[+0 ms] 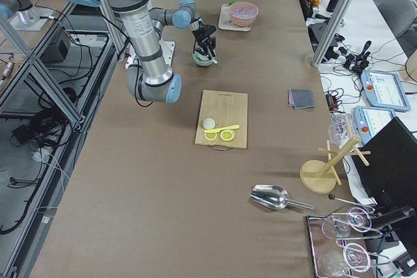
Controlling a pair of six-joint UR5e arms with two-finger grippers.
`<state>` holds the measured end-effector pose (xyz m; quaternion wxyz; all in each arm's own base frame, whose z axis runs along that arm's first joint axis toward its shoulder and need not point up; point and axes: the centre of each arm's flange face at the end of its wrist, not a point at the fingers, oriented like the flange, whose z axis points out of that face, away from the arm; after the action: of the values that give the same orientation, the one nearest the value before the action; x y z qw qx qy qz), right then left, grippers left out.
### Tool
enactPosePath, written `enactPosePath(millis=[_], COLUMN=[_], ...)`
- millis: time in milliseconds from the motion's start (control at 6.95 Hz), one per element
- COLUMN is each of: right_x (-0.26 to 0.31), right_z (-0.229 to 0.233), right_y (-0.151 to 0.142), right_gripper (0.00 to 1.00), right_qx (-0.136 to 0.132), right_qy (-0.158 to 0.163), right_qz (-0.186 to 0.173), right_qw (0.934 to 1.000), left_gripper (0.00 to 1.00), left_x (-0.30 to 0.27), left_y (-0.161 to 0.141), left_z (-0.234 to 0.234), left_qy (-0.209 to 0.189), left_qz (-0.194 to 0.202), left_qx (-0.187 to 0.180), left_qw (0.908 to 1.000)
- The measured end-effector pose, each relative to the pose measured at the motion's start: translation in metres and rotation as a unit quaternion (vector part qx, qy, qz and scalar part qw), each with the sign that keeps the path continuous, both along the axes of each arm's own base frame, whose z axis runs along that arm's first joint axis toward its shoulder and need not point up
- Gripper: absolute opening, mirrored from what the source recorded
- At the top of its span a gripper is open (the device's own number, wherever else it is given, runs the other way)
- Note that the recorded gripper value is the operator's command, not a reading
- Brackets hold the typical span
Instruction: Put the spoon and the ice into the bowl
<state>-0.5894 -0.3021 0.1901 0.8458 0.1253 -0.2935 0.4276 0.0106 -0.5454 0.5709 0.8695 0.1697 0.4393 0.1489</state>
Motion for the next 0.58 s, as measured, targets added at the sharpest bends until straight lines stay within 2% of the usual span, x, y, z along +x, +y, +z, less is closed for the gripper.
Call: enactPosePath(millis=[288, 575], right_x=[0.016, 0.06], right_z=[-0.009, -0.028], right_y=[-0.006, -0.038], right_gripper=[1.0, 1.0], right_qx=[0.04, 0.067], right_qy=[0.028, 0.038], right_qz=[-0.031, -0.086], right_qw=[0.9983, 0.9933], left_gripper=[0.99, 0.99], left_x=[0.0, -0.003], left_y=[0.0, 0.005], left_z=[-0.001, 0.004], left_qy=[0.0, -0.009], left_qz=[-0.001, -0.007], left_qx=[0.001, -0.003], left_qw=[1.0, 0.9999])
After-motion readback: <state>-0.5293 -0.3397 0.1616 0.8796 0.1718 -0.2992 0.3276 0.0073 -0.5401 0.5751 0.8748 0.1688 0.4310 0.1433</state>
